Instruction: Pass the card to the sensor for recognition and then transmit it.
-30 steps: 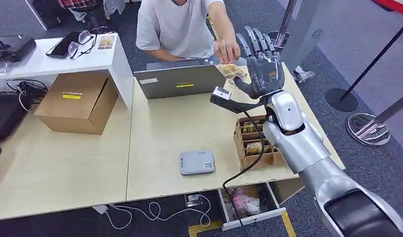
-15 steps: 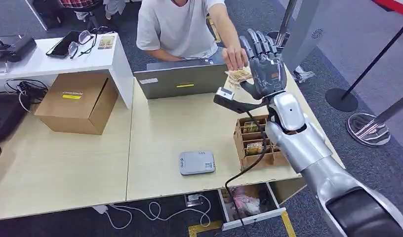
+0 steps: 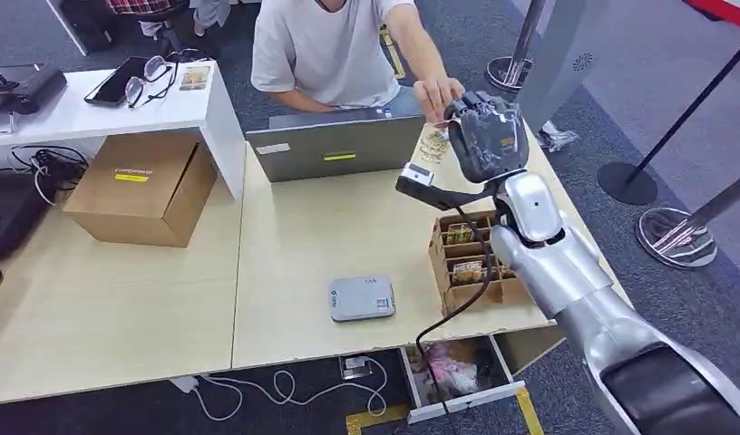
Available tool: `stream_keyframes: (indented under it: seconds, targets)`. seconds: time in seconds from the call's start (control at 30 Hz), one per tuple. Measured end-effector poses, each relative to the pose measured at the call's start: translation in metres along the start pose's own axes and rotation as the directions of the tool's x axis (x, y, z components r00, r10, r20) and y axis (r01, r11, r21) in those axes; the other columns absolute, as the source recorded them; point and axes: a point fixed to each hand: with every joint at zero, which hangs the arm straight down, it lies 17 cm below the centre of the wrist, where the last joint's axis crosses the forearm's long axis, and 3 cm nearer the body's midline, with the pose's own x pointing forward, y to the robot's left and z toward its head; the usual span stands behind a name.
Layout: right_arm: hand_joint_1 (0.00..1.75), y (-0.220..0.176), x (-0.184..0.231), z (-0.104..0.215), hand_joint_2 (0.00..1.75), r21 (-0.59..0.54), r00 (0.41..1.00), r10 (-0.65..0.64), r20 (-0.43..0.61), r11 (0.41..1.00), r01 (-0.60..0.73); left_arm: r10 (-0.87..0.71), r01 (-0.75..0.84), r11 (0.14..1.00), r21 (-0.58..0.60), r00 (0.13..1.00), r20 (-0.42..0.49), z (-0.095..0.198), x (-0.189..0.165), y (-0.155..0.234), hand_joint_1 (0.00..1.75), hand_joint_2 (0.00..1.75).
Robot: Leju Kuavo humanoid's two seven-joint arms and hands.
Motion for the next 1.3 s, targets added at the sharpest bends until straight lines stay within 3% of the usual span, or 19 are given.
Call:
stream_keyframes:
  seconds: [0.87,1.0,1.1,1.3]
  targets:
    - [1.75,0.005,-0.012,0.009,1.75,0.011,1.000,-0.015,-0.021,1.000,0.016,0.010,-0.011,0.999,0.040,0.999,0.039,0.002,-0.002,-0.005,0.00,0.00]
    - [1.75,0.005,-0.002,0.013,1.75,0.010,0.994,-0.105,-0.018,0.994,0.106,0.019,-0.020,0.999,0.038,0.999,0.036,0.002,-0.003,-0.005,0.00,0.00]
    - [1.75,0.001,0.012,0.020,1.75,0.004,0.965,-0.262,-0.022,0.965,0.262,0.031,-0.032,0.999,0.038,0.999,0.033,0.003,-0.004,-0.006,0.00,0.00]
    - [1.75,0.007,0.060,0.060,1.75,0.049,0.899,-0.438,-0.011,0.898,0.438,0.046,-0.047,0.998,0.032,0.998,0.034,0.003,-0.005,-0.008,0.00,0.00]
